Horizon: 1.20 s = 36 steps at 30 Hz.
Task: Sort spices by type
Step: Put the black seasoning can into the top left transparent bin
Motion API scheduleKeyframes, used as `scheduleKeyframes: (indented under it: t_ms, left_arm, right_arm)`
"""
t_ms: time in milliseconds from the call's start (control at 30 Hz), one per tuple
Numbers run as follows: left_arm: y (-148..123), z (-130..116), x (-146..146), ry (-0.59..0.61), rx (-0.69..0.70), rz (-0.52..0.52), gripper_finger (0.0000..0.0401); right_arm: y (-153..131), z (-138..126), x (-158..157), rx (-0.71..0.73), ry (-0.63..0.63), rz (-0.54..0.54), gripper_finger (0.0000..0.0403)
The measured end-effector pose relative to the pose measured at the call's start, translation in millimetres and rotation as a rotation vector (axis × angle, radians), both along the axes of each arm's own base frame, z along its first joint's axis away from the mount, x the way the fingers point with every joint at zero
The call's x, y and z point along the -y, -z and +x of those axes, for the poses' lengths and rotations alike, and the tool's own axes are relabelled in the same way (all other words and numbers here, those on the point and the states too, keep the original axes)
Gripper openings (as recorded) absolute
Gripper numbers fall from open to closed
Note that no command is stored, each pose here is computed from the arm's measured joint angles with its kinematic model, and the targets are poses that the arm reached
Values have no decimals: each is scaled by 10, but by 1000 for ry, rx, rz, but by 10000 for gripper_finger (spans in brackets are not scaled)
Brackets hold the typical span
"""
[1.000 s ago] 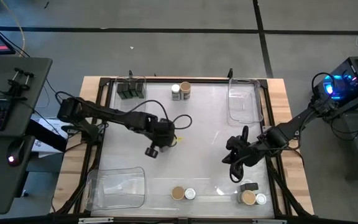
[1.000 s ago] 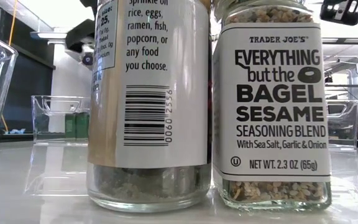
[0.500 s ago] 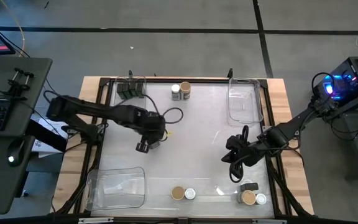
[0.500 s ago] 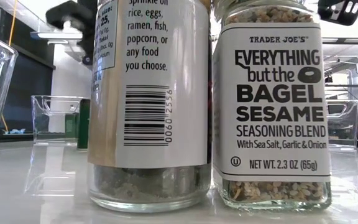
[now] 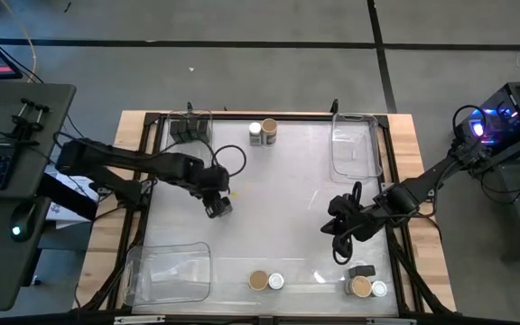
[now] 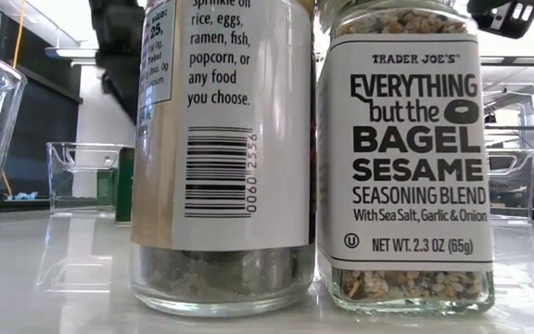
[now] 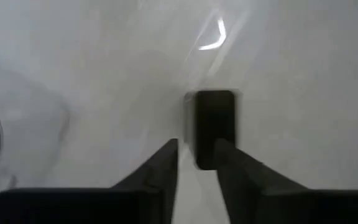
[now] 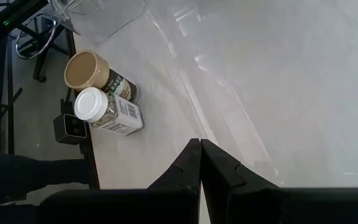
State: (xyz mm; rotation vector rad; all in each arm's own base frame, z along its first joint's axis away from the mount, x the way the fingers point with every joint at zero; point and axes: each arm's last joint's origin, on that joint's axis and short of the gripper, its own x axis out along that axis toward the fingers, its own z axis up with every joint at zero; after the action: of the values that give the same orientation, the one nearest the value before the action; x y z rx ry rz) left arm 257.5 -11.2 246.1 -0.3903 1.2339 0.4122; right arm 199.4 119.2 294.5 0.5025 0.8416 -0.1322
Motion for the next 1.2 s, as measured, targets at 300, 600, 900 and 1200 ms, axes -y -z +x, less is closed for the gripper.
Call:
scheduleKeyframes:
  t_ms: [300, 600, 900, 1200]
  left_arm:
    - [127, 179, -90, -42, -21, -133, 251]
    - [256, 302, 4, -4, -81, -121, 294]
    - [657, 434, 43, -72, -227, -77, 294]
    - [725, 461, 39, -82, -242, -72, 229]
  right_arm:
    - [0, 0, -1, -1, 4, 4, 0]
    - [0, 0, -1, -1, 7, 6, 0]
    - [0, 0, 0, -1, 7, 7, 0]
    - [0, 0, 0, 0, 6, 6, 0]
